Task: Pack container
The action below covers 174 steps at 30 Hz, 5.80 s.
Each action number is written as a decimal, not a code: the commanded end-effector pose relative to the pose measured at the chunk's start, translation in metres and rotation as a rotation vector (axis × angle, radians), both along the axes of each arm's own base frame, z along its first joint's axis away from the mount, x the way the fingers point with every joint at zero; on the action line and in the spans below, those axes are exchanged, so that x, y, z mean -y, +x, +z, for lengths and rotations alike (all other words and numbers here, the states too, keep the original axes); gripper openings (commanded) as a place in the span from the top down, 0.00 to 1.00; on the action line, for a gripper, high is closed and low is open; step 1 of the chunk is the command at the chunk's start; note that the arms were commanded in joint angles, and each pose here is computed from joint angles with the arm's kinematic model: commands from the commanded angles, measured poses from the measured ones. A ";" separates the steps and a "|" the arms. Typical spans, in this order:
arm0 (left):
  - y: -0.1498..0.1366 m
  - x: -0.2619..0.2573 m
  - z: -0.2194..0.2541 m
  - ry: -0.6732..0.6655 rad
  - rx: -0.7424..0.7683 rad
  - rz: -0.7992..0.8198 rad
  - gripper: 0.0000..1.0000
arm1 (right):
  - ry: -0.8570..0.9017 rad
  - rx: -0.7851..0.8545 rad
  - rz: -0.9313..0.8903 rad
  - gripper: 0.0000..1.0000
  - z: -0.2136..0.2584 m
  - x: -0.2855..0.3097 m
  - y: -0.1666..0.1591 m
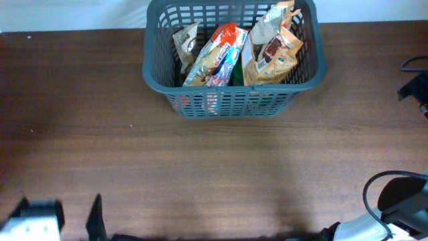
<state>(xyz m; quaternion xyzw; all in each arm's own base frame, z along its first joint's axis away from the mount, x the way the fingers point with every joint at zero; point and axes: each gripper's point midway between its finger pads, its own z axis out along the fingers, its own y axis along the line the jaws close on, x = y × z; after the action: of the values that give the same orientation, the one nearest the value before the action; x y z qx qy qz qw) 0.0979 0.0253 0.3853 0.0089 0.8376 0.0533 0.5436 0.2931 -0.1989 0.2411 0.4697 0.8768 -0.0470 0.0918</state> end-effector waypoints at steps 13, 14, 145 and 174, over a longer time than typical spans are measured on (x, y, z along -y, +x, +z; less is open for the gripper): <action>-0.035 0.049 -0.031 -0.193 0.060 -0.275 0.01 | -0.008 0.012 -0.014 0.01 0.005 0.001 -0.003; -0.037 0.054 -0.031 -0.204 0.057 -0.301 0.01 | -0.008 0.012 -0.014 0.01 0.005 0.001 -0.003; 0.148 0.032 -0.227 -0.107 0.345 -0.105 0.01 | -0.227 0.350 0.245 0.01 0.053 -0.114 -0.089; 0.148 0.032 -0.227 -0.107 0.345 -0.105 0.01 | -0.423 1.259 0.394 0.01 0.120 -0.169 -0.112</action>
<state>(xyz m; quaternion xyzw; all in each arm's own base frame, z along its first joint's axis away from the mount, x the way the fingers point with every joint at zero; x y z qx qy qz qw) 0.2458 -0.0097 0.1597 0.0135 0.7325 -0.0289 0.6800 0.1776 -0.0317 0.3739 0.2146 0.7037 0.0759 0.6730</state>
